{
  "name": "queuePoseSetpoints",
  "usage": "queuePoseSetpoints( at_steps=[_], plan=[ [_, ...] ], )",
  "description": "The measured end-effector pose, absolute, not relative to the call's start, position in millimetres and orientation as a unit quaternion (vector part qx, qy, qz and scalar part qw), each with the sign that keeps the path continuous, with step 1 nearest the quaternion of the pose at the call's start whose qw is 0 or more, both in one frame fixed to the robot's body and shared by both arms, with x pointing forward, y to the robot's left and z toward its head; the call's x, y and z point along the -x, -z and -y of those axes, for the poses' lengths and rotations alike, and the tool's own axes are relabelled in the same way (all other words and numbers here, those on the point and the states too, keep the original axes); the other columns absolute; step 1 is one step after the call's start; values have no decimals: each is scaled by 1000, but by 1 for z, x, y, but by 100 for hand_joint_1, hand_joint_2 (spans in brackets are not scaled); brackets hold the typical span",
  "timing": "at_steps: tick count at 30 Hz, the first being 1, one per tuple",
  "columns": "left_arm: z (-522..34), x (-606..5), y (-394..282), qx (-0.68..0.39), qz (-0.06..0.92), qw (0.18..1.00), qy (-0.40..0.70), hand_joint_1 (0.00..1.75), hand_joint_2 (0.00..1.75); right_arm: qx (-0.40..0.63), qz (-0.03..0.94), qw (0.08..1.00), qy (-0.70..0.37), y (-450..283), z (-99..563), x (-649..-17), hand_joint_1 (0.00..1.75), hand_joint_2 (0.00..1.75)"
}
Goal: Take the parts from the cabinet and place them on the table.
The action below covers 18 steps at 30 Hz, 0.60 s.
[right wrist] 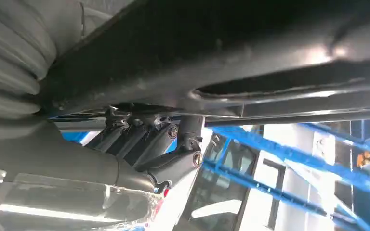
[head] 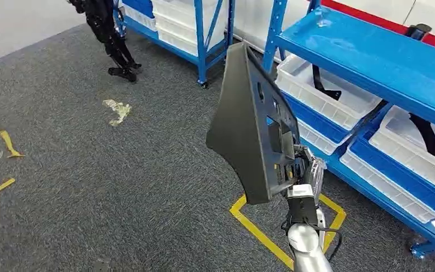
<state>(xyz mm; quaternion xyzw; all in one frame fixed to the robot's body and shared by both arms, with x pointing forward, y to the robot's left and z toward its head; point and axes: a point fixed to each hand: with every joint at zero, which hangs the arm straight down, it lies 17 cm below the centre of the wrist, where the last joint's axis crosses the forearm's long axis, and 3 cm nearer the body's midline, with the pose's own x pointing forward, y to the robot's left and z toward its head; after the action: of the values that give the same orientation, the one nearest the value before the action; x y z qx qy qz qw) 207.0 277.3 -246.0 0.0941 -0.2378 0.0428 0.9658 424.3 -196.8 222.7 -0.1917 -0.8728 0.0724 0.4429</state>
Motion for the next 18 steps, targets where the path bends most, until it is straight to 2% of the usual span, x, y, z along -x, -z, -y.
queuePoseSetpoints(
  at_steps=[18],
  plan=[
    [-283, -205, 247, -99, 232, 966, -54, 0, 175, 187, 872, 446, -80, -216, 191, -430, 175, 175]
  ],
)
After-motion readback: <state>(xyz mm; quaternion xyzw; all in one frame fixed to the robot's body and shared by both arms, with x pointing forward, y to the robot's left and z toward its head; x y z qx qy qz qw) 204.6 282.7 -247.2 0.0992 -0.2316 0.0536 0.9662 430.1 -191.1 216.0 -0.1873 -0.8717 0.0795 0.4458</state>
